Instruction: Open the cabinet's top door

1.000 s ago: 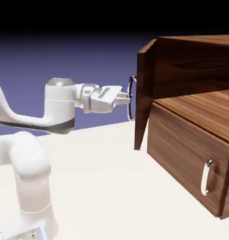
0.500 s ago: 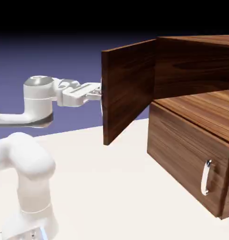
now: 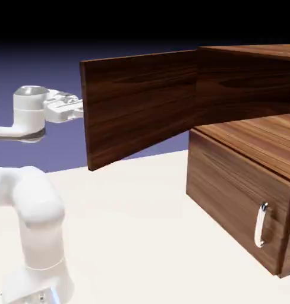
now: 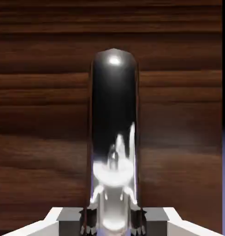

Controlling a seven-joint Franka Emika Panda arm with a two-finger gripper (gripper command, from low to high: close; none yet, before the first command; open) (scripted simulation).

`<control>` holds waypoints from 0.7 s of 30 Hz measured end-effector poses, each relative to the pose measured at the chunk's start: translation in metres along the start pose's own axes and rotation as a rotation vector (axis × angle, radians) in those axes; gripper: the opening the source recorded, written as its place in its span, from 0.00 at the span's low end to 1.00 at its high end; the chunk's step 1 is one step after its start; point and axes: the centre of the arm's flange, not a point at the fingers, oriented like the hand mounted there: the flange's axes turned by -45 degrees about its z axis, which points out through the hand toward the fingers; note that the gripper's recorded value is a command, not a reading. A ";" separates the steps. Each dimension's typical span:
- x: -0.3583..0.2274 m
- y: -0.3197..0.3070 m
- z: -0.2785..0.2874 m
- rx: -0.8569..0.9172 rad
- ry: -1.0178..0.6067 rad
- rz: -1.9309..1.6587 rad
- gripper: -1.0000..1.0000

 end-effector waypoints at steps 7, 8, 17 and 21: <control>0.000 -0.023 -0.063 -0.128 0.000 0.000 0.00; 0.000 -0.026 -0.071 -0.145 0.000 0.000 0.00; 0.000 -0.062 -0.136 -0.286 0.000 0.000 0.00; 0.000 -0.078 -0.159 -0.341 -0.001 0.000 0.00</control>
